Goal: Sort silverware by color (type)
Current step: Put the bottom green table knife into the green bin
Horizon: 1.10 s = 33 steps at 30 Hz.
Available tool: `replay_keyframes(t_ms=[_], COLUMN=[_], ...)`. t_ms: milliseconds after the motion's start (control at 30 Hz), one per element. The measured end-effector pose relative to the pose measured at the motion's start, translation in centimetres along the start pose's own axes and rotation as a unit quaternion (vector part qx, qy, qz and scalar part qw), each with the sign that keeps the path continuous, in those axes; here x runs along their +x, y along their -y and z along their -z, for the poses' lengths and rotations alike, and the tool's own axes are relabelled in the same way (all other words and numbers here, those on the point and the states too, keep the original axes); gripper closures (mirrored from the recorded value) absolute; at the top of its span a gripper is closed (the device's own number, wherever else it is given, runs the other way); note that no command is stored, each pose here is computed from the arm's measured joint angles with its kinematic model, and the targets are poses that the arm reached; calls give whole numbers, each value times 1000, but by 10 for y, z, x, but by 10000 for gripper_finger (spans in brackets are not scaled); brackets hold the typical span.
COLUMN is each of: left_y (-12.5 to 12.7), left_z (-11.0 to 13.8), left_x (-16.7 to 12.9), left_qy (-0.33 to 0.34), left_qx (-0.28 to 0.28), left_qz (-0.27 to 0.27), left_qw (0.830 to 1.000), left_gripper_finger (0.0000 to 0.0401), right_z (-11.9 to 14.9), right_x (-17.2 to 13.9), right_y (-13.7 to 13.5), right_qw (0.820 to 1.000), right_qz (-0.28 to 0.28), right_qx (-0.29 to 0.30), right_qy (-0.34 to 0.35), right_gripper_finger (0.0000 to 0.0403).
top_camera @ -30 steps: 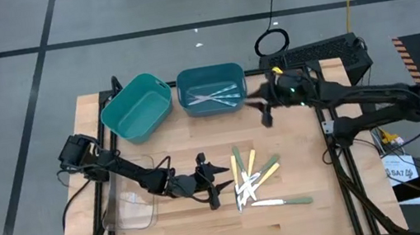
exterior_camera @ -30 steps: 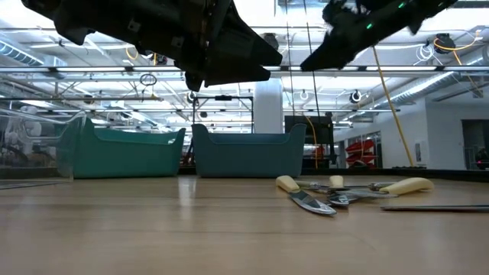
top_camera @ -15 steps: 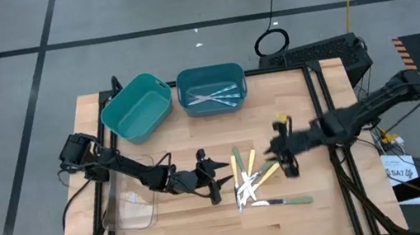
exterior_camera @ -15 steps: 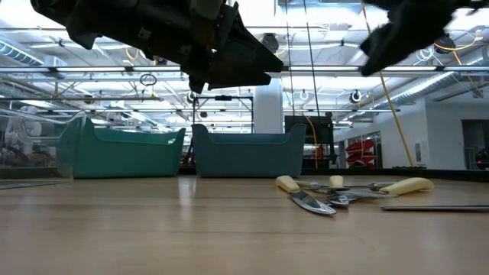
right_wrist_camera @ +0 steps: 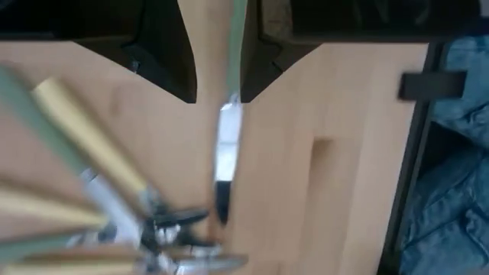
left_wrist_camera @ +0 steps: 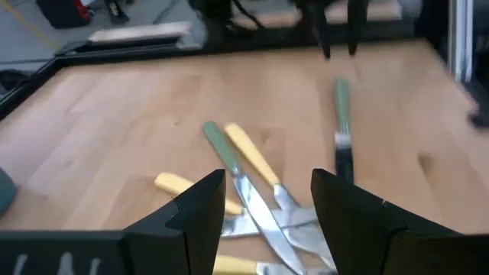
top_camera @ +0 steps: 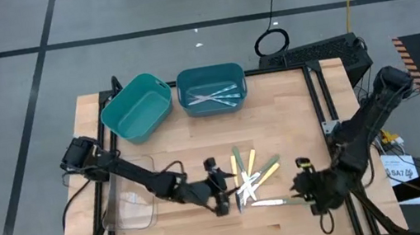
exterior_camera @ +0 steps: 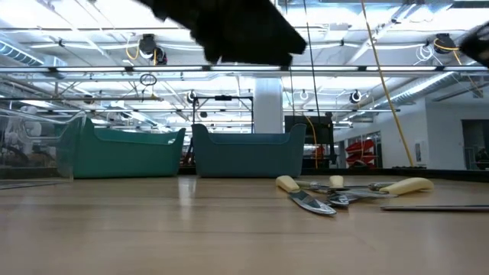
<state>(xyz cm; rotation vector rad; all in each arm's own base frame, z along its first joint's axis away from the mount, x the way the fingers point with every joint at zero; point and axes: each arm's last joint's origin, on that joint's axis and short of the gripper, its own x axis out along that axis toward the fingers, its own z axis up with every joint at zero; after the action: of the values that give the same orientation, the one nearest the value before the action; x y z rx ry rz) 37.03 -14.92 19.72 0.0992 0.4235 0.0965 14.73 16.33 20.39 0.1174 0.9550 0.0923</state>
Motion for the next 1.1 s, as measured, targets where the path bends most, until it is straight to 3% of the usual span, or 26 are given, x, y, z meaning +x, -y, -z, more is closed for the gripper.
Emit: replay_keyframes(t_ms=[200,367,800,1100], left_y=[36,55,84,81], left_z=[-22,-22,-19,-12], left_x=[34,67,133,147], left_qy=[-37,-84,-127,-181], left_qx=[66,104,111,110], left_qz=[8,5,38,32], left_qw=[997,991,985,977], left_gripper_finger=[199,199,199,199], right_z=[25,41,70,75], right_x=[16,26,40,46], right_y=[-19,-29,-38,-38], right_qw=[999,997,992,989], right_qz=[14,31,70,90], right_qx=[12,19,22,15], right_qy=[-44,-68,-103,-119], right_gripper_finger=[305,300,207,217])
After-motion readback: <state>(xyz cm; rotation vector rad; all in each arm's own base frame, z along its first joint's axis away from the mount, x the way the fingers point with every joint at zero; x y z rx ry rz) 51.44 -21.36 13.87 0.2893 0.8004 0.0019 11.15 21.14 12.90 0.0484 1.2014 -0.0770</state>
